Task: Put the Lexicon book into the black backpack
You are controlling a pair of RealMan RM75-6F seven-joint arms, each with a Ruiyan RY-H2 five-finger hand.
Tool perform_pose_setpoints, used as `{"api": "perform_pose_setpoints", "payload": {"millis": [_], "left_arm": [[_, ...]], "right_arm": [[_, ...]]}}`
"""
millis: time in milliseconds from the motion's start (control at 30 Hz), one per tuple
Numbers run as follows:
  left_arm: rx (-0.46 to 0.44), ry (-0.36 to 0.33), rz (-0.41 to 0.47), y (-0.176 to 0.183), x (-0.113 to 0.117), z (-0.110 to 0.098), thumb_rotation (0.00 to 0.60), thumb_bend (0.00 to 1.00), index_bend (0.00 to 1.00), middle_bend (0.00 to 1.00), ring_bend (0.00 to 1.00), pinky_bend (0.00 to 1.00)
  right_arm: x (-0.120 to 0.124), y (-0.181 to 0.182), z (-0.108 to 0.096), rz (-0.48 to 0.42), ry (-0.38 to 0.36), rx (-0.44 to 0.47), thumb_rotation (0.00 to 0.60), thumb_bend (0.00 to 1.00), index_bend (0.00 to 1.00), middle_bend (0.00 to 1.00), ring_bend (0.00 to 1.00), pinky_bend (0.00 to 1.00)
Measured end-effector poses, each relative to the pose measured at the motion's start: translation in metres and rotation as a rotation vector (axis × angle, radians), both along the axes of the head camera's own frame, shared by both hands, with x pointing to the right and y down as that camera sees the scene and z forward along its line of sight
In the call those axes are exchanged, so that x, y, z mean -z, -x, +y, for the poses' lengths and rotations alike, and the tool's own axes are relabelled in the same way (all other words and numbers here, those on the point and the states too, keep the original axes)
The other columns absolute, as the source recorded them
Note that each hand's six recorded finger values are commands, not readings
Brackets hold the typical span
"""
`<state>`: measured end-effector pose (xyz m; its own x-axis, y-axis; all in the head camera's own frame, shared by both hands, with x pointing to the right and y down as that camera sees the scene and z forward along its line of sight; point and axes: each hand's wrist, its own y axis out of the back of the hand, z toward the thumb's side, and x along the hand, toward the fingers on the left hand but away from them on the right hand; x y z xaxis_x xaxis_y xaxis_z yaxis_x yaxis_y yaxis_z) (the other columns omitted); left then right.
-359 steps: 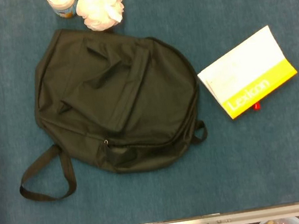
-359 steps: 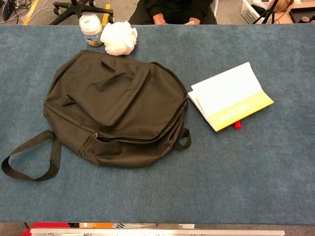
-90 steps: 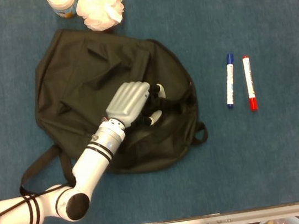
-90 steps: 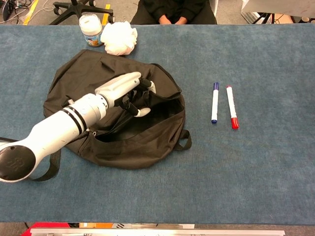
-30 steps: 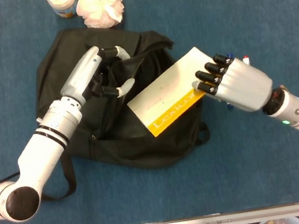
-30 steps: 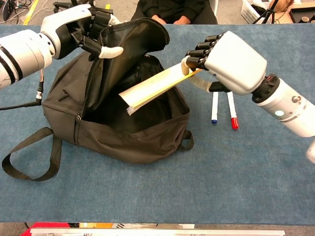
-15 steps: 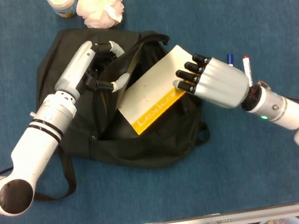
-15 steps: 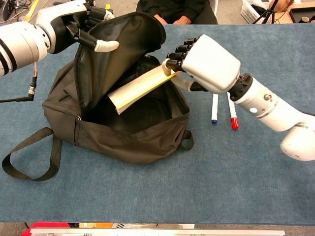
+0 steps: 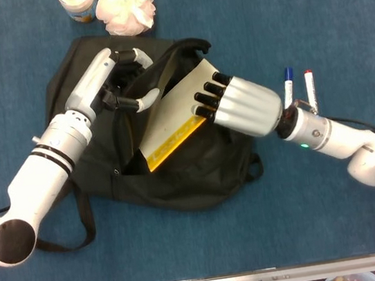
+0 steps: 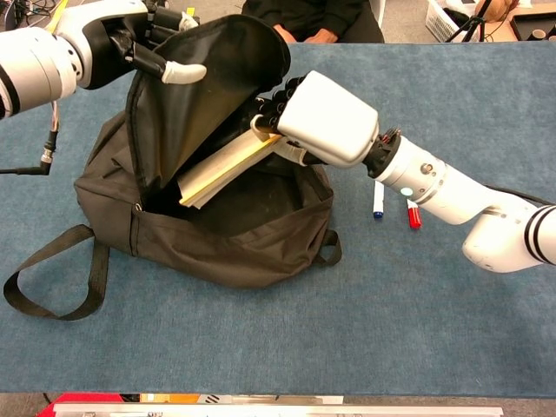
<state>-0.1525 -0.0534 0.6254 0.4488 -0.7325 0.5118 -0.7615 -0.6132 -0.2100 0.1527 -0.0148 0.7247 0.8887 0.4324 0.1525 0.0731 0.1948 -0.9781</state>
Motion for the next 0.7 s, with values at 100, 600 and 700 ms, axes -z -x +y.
{"api": "perform_pose_setpoints", "payload": {"millis": [100,600,700], "left_arm": [[0.002,0.004,0.003,0.000,0.001,-0.001,0.600,0.33,0.53,0.59,0.59,0.81],[0.005,0.027,0.011,0.006,0.002,0.000,0.600,0.33,0.52,0.59,0.59,0.81],[0.006,0.030,0.011,0.007,0.003,0.000,0.600,0.33,0.52,0.59,0.59,0.81]], "right_arm": [[-0.004,0.004,0.005,0.016,0.003,0.020,0.600,0.35,0.94,0.80,0.63,0.66],[-0.022,-0.009,0.033,0.101,0.016,0.116,0.600,0.34,0.94,0.80,0.63,0.66],[-0.026,-0.009,0.034,0.120,0.021,0.118,0.600,0.34,0.94,0.80,0.63,0.66]]}}
